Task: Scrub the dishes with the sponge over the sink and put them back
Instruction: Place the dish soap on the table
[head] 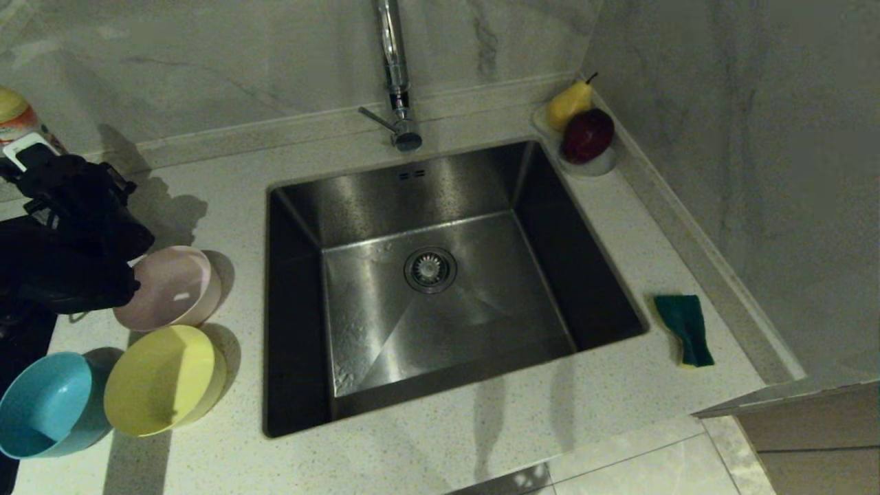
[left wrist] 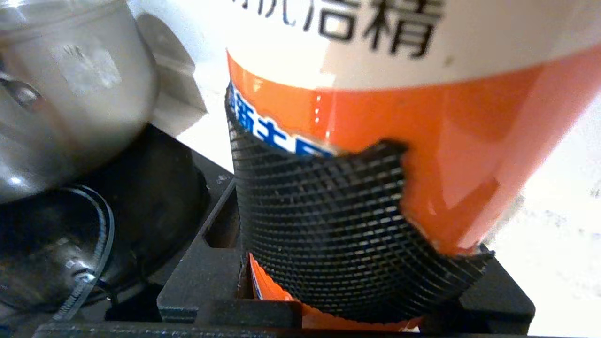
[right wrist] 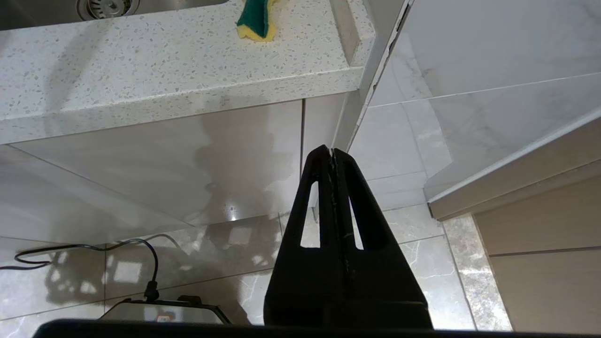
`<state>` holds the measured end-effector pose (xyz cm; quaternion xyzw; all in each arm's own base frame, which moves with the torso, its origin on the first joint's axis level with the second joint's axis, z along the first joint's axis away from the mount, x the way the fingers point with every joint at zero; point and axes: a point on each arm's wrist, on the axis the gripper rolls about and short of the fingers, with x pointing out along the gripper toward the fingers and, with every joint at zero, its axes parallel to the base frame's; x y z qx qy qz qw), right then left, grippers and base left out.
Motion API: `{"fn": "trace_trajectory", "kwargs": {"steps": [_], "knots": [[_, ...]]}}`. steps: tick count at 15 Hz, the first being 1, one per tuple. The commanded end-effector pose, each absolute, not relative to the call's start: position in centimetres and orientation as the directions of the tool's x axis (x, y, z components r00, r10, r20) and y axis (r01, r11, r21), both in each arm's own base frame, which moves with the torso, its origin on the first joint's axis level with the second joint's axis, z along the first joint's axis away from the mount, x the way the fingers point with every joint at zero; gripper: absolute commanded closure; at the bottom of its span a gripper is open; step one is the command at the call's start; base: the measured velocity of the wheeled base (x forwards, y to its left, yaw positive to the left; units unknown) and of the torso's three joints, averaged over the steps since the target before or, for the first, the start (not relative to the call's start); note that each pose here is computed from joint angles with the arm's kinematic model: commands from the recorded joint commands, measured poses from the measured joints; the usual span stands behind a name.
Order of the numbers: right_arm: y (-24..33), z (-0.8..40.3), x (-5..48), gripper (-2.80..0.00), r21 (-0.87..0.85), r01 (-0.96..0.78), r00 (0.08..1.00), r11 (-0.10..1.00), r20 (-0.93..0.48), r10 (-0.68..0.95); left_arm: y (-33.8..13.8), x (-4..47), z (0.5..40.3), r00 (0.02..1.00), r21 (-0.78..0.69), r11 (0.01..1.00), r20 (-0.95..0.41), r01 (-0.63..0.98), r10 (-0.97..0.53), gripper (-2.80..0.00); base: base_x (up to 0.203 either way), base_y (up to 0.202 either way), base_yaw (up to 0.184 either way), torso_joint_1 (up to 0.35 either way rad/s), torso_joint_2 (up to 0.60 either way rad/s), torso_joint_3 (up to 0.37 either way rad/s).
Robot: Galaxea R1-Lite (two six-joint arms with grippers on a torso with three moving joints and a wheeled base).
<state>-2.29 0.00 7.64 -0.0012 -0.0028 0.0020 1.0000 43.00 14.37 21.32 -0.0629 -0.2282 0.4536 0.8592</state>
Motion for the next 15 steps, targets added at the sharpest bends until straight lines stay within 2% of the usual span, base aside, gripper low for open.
{"fn": "trace_trajectory", "kwargs": {"steps": [1, 15], "knots": [[0.0, 7.64, -2.29, 0.0, -0.003, -0.005, 1.0, 1.0, 0.006, 0.005, 14.5, 43.45, 20.5, 0.484, -0.312, 0.577, 0.328, -0.755, 0.811, 0.0, 0.0, 0.0, 0.0, 0.0, 0.0, 0.0], [0.0, 7.64, -2.29, 0.0, -0.003, -0.005, 1.0, 1.0, 0.006, 0.005, 14.82, 44.28, 20.1, 0.476, -0.38, 0.561, 0.299, -0.736, 0.827, 0.0, 0.0, 0.0, 0.0, 0.0, 0.0, 0.0]]}}
